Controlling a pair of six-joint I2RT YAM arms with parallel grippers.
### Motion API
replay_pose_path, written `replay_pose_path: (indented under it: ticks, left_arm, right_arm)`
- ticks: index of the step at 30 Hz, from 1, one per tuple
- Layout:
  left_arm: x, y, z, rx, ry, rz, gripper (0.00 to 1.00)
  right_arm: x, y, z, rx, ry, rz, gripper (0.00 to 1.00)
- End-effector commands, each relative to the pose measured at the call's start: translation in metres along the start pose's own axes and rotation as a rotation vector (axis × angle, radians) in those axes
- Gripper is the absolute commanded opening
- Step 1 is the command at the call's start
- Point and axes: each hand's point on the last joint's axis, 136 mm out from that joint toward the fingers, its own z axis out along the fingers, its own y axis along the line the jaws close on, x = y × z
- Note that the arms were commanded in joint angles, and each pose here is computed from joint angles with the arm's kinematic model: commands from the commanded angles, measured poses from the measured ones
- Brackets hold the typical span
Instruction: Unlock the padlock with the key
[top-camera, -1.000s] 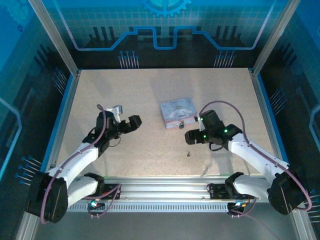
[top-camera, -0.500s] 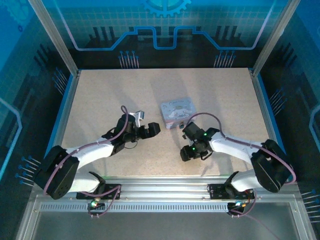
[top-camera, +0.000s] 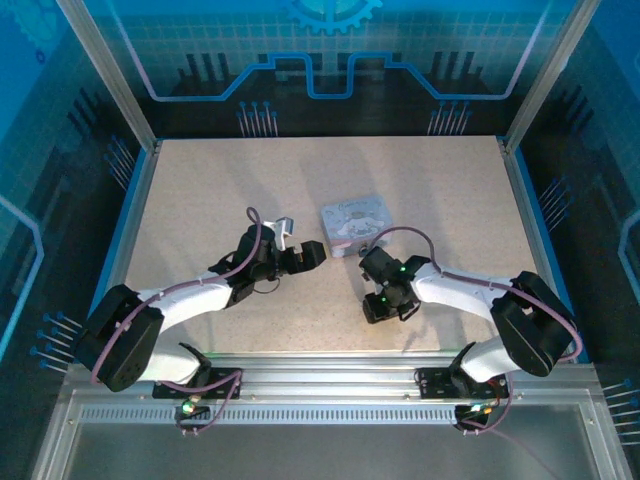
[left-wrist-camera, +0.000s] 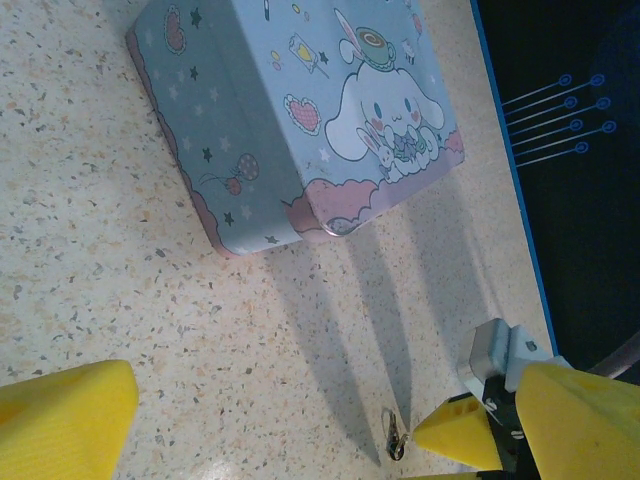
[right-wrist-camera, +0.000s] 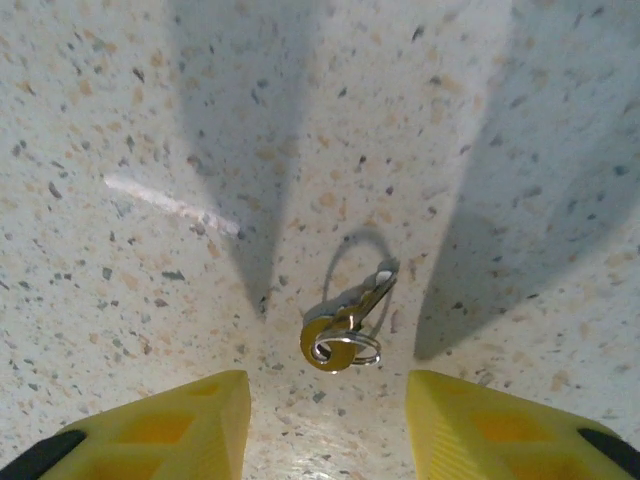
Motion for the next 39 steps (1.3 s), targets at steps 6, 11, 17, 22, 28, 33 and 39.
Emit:
replay_pose_path:
  ticks: [6,11,17,22,28,33,39]
  left_arm:
    - [-0.01,-0.014,-0.001,0.028,-0.026,0.029,0.99]
    - [-0.01,-0.015,-0.002,0.023,-0.023,0.039,0.99]
    - [-0.013,-0.016,-0.004,0.016,-0.028,0.05,0.99]
    - [-0.011,-0.015,-0.004,0.011,-0.023,0.051,0.99]
    - [-0.011,-0.015,-0.005,0.008,-0.022,0.053,0.99]
    - [-0.012,-0.015,-0.007,0.002,-0.024,0.059,0.99]
    - [-0.016,-0.019,-0.016,0.0,-0.046,0.064,0.99]
  right_arm:
    - [-0.008,0.001,-0.005,0.039,-0.012,-0.023,0.41]
    - [-0.006,0.0,0.0,0.052,0.013,-0.03,0.4]
    - [-0.001,0.003,0.006,0.056,0.038,-0.039,0.35]
    - [0.002,0.003,0.012,0.068,0.054,-0.041,0.28]
    - [0.0,0.001,0.012,0.08,0.038,-0.035,0.22]
    - [0.001,-0.002,0.011,0.089,0.023,-0.029,0.11]
    - [-0.004,-0.009,0.004,0.107,-0.031,-0.036,0.0]
